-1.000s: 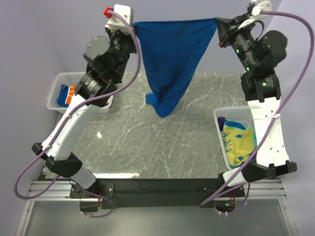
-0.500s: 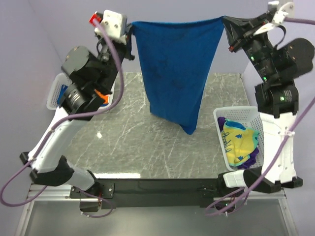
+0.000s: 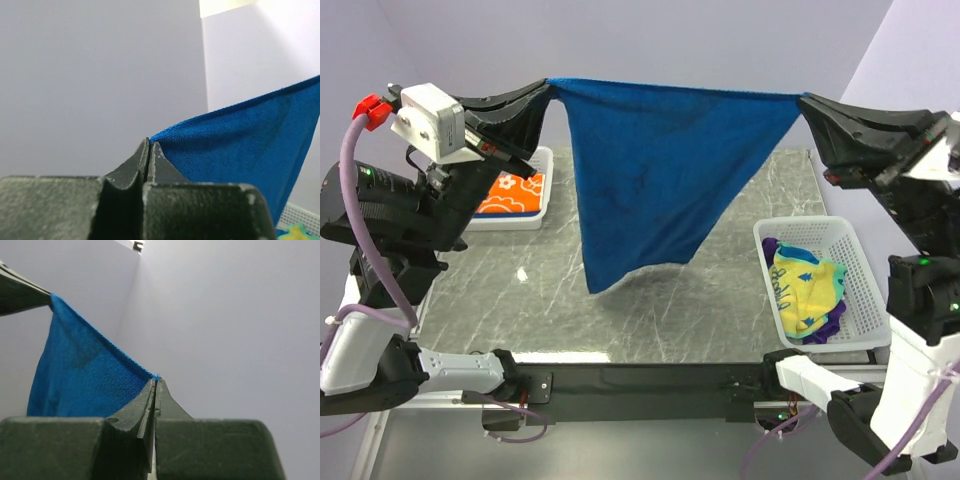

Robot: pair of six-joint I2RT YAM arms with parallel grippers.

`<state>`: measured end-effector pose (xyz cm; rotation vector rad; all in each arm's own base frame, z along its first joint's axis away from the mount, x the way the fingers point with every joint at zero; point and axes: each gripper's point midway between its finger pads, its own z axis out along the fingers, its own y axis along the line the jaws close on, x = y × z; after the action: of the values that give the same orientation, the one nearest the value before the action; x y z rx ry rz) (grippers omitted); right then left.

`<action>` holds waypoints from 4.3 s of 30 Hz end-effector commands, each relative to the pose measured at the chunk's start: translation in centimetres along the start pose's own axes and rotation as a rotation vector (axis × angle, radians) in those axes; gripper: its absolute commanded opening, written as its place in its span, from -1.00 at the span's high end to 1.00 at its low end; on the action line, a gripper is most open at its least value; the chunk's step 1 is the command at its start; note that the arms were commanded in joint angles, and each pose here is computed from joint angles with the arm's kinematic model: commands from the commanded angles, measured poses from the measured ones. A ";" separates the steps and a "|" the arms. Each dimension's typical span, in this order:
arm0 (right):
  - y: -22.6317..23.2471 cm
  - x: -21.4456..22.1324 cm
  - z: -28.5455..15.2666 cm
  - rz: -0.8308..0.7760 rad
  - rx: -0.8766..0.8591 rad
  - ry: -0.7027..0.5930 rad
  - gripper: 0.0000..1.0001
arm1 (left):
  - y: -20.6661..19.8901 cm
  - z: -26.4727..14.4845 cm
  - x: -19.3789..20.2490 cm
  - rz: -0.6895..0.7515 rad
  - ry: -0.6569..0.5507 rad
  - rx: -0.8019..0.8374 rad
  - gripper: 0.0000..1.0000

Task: Fold and stack the towels
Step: Flatten out the crumpled towel, then fold the towel

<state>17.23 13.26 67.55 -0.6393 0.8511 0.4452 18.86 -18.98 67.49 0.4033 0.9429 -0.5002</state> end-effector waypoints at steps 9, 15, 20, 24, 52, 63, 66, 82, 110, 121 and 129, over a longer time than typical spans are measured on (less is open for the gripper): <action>2.1 -3.9 -1.6 0.005 -0.042 -0.095 1.00 | -1.2 -2.4 -3.6 -0.047 -0.100 0.140 0.99; 0.0 -1.0 -0.4 0.045 0.033 -0.072 1.00 | 0.1 -0.6 0.7 0.015 0.008 0.000 0.99; -3.0 5.9 1.5 0.095 0.120 0.044 1.00 | 0.7 2.7 8.1 0.136 0.180 -0.164 0.99; -5.3 13.8 3.4 0.142 0.163 0.165 1.00 | 3.8 4.8 15.7 0.138 0.303 -0.252 0.99; -8.5 45.3 4.1 0.246 0.221 0.649 1.00 | 11.4 8.7 43.9 0.146 0.636 -0.304 0.99; -4.8 51.8 -2.8 0.360 0.261 0.880 1.00 | 9.4 2.0 50.4 0.087 0.831 -0.257 0.99; -4.4 52.0 -4.1 0.362 0.283 0.912 1.00 | 8.6 -0.1 51.4 0.071 0.892 -0.230 0.99; -0.4 48.9 -9.1 0.462 0.321 0.939 1.00 | 3.7 -7.5 49.4 -0.043 1.023 -0.033 0.99; 4.5 48.2 -16.5 0.658 0.464 1.065 1.00 | -0.2 -14.7 47.9 -0.206 1.166 -0.057 0.99; 8.7 49.5 -20.5 0.848 0.514 1.165 1.00 | -3.2 -20.0 49.9 -0.281 1.301 -0.073 0.99; 11.0 51.5 -22.9 0.958 0.561 1.242 1.00 | -4.3 -24.0 53.2 -0.366 1.442 -0.158 0.99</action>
<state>28.75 11.49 12.31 0.0861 2.3628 0.5902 27.52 -22.23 11.84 0.4914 2.3745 -0.4280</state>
